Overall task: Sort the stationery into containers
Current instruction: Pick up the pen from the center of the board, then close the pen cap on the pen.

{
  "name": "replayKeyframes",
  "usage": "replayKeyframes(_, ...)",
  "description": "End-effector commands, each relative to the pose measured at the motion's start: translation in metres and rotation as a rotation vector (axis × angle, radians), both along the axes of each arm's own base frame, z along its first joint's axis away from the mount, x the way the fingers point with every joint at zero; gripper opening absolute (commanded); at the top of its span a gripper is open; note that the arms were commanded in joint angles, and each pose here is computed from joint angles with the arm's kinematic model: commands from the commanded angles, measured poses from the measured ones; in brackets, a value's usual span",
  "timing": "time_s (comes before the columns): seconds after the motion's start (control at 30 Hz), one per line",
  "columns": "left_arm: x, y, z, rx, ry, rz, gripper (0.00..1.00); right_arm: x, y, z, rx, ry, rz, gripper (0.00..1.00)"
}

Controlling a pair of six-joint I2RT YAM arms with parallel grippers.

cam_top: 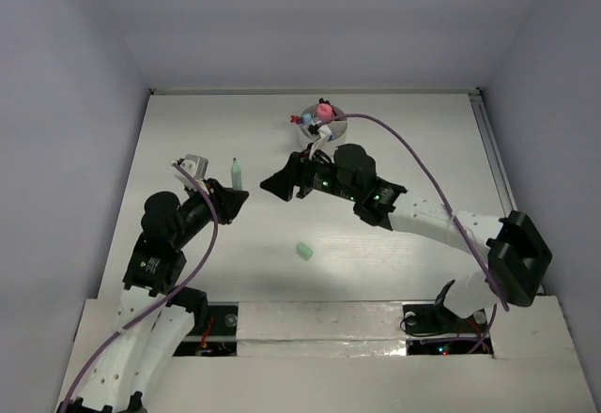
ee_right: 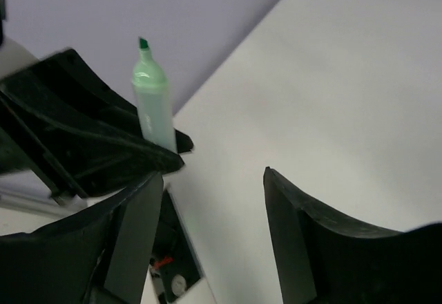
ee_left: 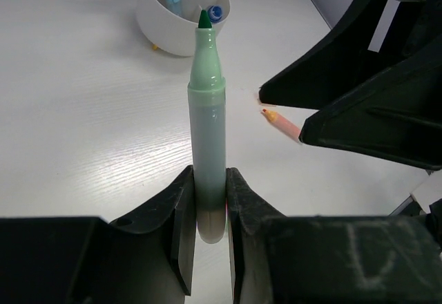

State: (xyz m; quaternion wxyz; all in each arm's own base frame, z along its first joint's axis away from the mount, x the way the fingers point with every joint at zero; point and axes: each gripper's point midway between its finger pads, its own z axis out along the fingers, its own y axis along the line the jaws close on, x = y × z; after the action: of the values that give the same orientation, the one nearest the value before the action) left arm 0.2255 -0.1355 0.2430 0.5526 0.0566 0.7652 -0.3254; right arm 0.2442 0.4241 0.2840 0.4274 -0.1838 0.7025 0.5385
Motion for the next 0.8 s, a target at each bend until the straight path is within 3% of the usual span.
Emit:
replayKeyframes(0.0, 0.002, -0.002, 0.025, -0.016, -0.093, -0.012, 0.0, -0.017, -0.018, -0.025, -0.132, -0.019, 0.074, 0.65)
replayKeyframes(0.13, 0.001, -0.003, 0.025, -0.016, -0.094, -0.022, 0.0, -0.053, -0.039, -0.09, -0.27, 0.079, 0.194, 0.48)
replayKeyframes(0.23, 0.001, -0.003, 0.024, -0.017, -0.091, -0.025, 0.0, -0.077, -0.061, -0.141, -0.378, 0.198, 0.231, 0.47)
replayKeyframes(0.3, 0.001, -0.003, 0.024, -0.016, -0.091, -0.026, 0.0, -0.089, -0.074, -0.167, -0.433, 0.259, 0.249, 0.5)
replayKeyframes(0.43, 0.001, -0.004, 0.024, -0.017, -0.09, -0.027, 0.0, -0.081, -0.087, -0.187, -0.541, 0.258, 0.175, 0.69)
replayKeyframes(0.53, 0.002, -0.004, 0.023, -0.016, -0.085, -0.025, 0.0, -0.065, -0.096, -0.2, -0.646, 0.234, 0.107, 0.71)
replayKeyframes(0.6, 0.002, -0.003, 0.023, -0.015, -0.085, -0.022, 0.0, -0.062, -0.097, -0.2, -0.693, 0.241, 0.108, 0.62)
replayKeyframes(0.63, 0.002, -0.003, 0.023, -0.015, -0.085, -0.022, 0.0, -0.064, -0.095, -0.2, -0.694, 0.247, 0.127, 0.52)
replayKeyframes(0.77, 0.001, -0.003, 0.024, -0.015, -0.092, -0.021, 0.0, -0.091, -0.08, -0.206, -0.644, 0.306, 0.289, 0.35)
